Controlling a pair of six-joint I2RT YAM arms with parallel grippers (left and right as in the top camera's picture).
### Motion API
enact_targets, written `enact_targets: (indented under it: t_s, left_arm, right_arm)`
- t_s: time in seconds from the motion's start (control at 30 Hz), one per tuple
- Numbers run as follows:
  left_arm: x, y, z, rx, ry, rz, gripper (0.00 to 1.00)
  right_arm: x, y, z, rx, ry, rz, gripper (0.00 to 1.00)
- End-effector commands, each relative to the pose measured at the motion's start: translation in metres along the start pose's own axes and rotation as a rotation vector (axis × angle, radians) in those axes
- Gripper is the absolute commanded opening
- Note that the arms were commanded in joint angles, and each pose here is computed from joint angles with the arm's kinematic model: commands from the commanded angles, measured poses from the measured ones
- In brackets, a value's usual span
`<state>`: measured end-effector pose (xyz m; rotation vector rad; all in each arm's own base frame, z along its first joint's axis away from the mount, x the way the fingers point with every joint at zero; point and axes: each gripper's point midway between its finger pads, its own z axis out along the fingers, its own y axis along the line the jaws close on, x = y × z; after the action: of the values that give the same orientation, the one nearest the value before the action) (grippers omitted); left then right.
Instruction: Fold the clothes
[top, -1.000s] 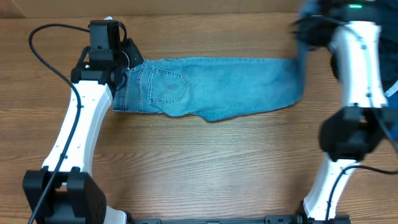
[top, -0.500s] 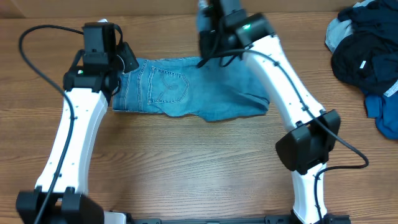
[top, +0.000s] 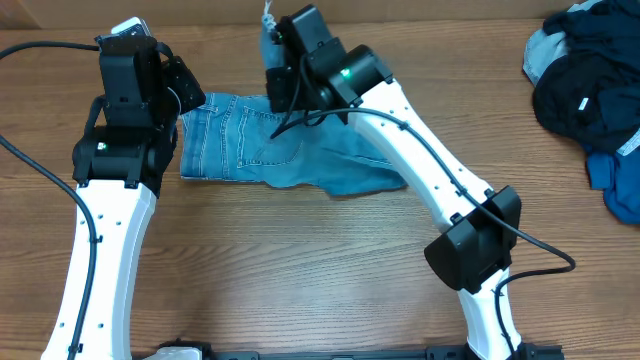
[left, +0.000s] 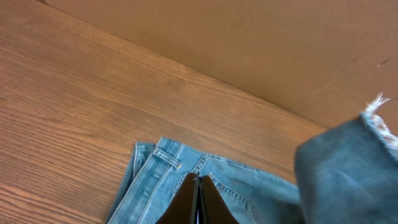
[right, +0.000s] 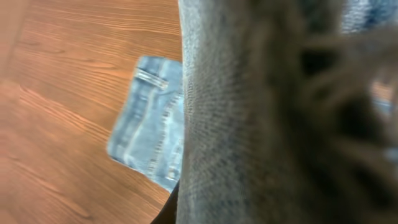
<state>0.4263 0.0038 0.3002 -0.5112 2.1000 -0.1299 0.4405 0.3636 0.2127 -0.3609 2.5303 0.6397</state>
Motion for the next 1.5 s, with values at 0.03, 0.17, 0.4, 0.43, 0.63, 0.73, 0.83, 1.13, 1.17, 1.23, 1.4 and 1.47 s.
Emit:
enact_targets:
  t_s: [0.03,0.17,0.4,0.43,0.63,0.73,0.83,1.13,1.17,1.23,1.4,1.47]
  left_arm:
    - [-0.012,0.002,-0.010,-0.006,-0.039,-0.019,0.04]
    - [-0.012,0.002,-0.010,-0.006,-0.039,-0.019,0.04]
    - [-0.011,0.002,-0.010,-0.008,-0.034,-0.018,0.04]
    - [-0.011,0.002,-0.010,-0.008,-0.034,-0.017,0.04]
    - [-0.010,0.002,-0.014,-0.001,-0.030,-0.017,0.04]
    - [-0.006,0.002,-0.015,-0.002,-0.016,-0.002,0.04]
    - [0.018,0.003,-0.006,0.001,0.085,0.019,0.04]
    - [0.124,0.004,0.072,-0.062,0.439,0.254,0.04]
    - [0.131,0.008,0.080,-0.078,0.461,0.269,0.04]
    - [0.146,0.016,0.092,-0.101,0.510,0.293,0.04]
    - [0.183,0.030,0.123,-0.143,0.603,0.308,0.04]
    - [0.193,0.034,0.137,-0.157,0.615,0.312,0.04]
  right_arm:
    - [0.026,0.037,0.038,-0.117,0.084,-0.011,0.04]
    - [0.040,0.051,0.055,-0.141,0.112,-0.033,0.04]
    - [0.037,0.069,0.064,-0.189,0.066,-0.066,0.89]
    - [0.035,0.071,0.064,-0.195,0.054,-0.074,1.00]
    - [-0.008,0.028,0.032,-0.094,-0.030,-0.018,1.00]
    - [-0.033,-0.028,-0.003,0.066,-0.080,0.049,1.00]
    - [-0.051,-0.099,-0.065,0.223,-0.123,0.151,1.00]
    - [-0.019,-0.258,-0.183,0.411,-0.043,0.411,1.00]
    - [-0.015,-0.266,-0.187,0.423,-0.032,0.419,1.00]
    - [-0.008,-0.282,-0.196,0.443,-0.018,0.428,1.00]
    - [-0.004,-0.304,-0.208,0.465,-0.013,0.426,1.00]
    - [-0.002,-0.309,-0.209,0.467,-0.006,0.407,1.00]
